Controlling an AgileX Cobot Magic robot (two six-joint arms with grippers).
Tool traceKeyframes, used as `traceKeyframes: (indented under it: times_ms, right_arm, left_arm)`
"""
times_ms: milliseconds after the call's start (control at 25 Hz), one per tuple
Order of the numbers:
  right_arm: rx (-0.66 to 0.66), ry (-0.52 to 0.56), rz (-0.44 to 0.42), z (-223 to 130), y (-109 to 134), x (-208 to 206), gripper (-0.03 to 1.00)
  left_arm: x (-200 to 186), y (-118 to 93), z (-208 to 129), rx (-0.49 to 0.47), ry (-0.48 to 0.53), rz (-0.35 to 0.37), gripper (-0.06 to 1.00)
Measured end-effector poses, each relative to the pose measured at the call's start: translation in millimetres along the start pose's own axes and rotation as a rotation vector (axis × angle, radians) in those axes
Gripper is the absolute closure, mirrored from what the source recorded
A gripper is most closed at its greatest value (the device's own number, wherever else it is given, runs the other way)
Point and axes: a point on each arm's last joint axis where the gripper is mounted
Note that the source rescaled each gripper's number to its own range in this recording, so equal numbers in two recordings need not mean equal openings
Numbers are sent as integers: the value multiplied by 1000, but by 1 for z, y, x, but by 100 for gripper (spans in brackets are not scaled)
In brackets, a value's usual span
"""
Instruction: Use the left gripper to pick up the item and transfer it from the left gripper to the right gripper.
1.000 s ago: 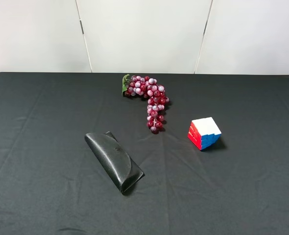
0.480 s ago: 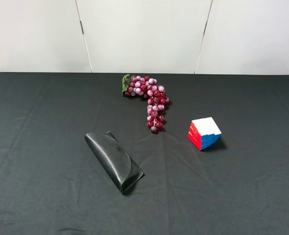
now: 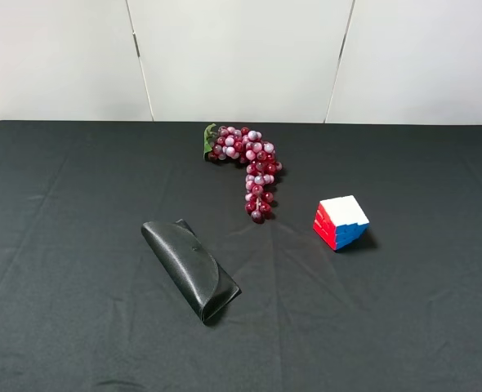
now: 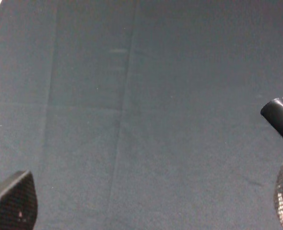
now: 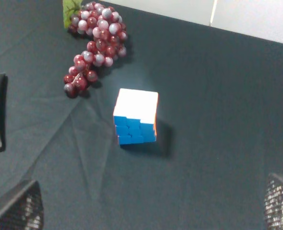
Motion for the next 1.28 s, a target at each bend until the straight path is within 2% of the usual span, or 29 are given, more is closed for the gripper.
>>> traceKeyframes:
  times_ms: [120, 400, 560, 1280]
  right_arm:
    - [17, 3, -37, 0, 0, 0, -3]
    - [126, 13, -272, 0, 1, 0, -3]
    - [164, 19, -356, 0, 1, 0, -3]
    - [170, 20, -369, 0, 1, 0, -3]
  left_arm:
    - [0, 0, 0, 0, 0, 0, -3]
    - [0, 0, 0, 0, 0, 0, -3]
    - [0, 0, 0, 0, 0, 0, -3]
    - [0, 0, 0, 0, 0, 0, -3]
Point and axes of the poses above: a point on each arm's last joint axis where the gripper is mounted, x pointing out along that axis toward the gripper, y along the wrist's bending axis when the last joint is at zero, z = x × y, and after that the axes turned 4 degrees about -x, right-handed
